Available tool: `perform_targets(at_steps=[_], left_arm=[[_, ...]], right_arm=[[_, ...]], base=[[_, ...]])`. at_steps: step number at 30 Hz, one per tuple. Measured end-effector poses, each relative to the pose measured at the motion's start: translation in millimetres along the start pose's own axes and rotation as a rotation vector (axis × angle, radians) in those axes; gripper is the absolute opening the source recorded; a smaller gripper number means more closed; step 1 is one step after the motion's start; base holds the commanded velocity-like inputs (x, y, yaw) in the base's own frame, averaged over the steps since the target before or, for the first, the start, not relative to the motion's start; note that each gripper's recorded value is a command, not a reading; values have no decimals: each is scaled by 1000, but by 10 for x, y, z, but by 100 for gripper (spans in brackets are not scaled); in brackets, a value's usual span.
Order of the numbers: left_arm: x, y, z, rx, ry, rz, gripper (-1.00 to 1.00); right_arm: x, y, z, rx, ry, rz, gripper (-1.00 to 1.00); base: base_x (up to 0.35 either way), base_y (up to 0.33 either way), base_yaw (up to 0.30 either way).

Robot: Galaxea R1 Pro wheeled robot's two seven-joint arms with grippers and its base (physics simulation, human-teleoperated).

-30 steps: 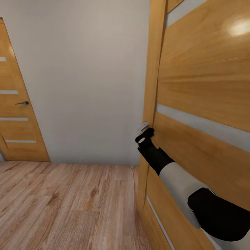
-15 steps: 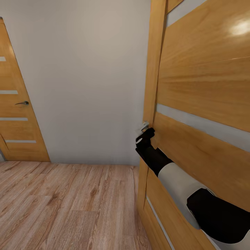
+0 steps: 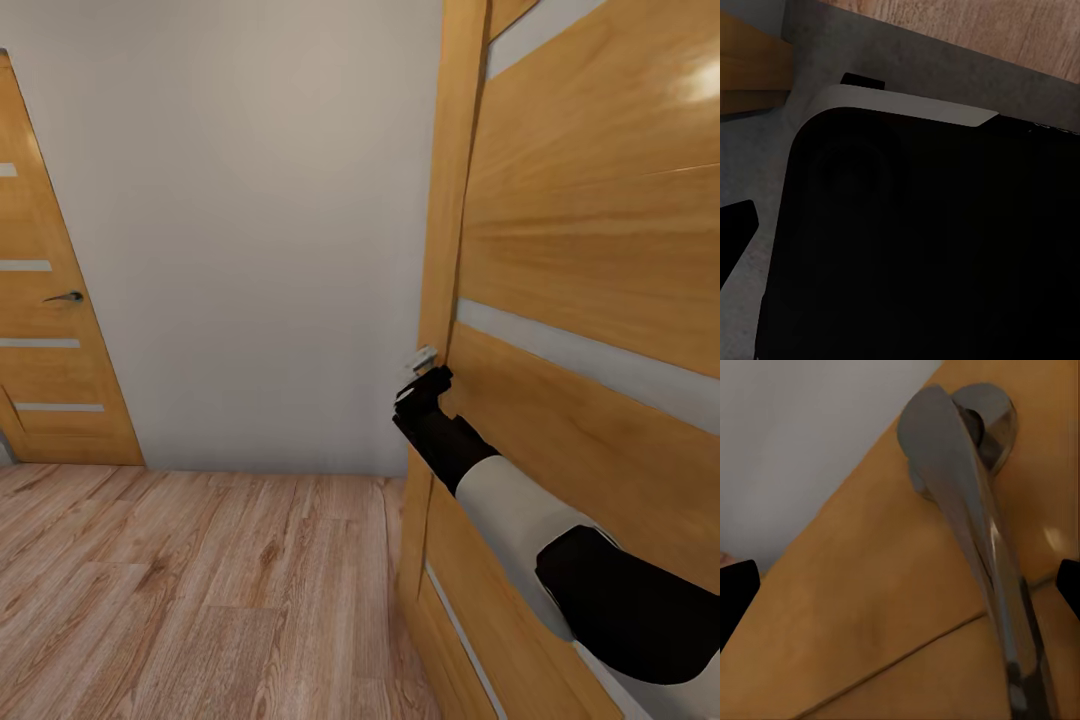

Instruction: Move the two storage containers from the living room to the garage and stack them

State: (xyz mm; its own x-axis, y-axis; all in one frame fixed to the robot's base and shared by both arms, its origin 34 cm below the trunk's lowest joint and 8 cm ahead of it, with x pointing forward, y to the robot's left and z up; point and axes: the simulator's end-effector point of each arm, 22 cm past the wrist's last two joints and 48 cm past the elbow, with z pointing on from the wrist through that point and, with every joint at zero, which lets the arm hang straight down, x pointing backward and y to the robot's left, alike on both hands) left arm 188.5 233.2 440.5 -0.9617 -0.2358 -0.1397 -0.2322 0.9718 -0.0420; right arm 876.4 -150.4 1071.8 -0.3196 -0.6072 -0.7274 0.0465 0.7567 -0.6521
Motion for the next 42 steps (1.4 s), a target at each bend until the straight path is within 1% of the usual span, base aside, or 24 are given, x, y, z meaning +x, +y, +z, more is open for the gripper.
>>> perform_targets(at_steps=[2,3,4,5,6,7,9,12,23,25,27,28,30,34,35,40,42], left_arm=[[0,0,0,0,0,0,100],[0,0,0,0,0,0,100],[0,0,0,0,0,0,100],[0,0,0,0,0,0,100],[0,0,0,0,0,0,100],[0,0,0,0,0,0,100],[0,0,0,0,0,0,100],[0,0,0,0,0,0,100],[0,0,0,0,0,0,100],[0,0,0,0,0,0,100],[0,0,0,0,0,0,100],[0,0,0,0,0,0,100],[0,0,0,0,0,0,100],[0,0,0,0,0,0,100],[0,0,0,0,0,0,100],[0,0,0,0,0,0,100],[0,0,0,0,0,0,100]], right_arm=[[-1,-26,13,1,9,11,100],[40,-106,51,-64,119,-99,100],[144,-243,118,-33,165,-129,100],[296,-432,171,68,194,-150,100],[313,-591,164,128,208,-190,100],[316,-603,168,130,210,-192,100],[230,-706,176,142,205,-189,100],[168,-765,178,148,200,-184,100],[118,-788,183,147,188,-177,100],[131,-818,196,151,187,-175,100],[224,-939,243,165,199,-174,100],[244,-967,257,166,199,-171,100],[346,-1069,303,173,214,-160,100],[639,-1452,407,222,253,-160,100],[707,-1555,417,241,266,-169,100],[774,-1646,440,250,272,-167,100],[831,-1714,455,258,279,-163,100]], base=[[0,0,0],[0,0,0],[0,0,0],[0,0,0],[0,0,0],[0,0,0],[0,0,0],[0,0,0],[0,0,0],[0,0,0],[0,0,0],[0,0,0],[0,0,0],[0,0,0],[0,0,0],[0,0,0],[0,0,0]])
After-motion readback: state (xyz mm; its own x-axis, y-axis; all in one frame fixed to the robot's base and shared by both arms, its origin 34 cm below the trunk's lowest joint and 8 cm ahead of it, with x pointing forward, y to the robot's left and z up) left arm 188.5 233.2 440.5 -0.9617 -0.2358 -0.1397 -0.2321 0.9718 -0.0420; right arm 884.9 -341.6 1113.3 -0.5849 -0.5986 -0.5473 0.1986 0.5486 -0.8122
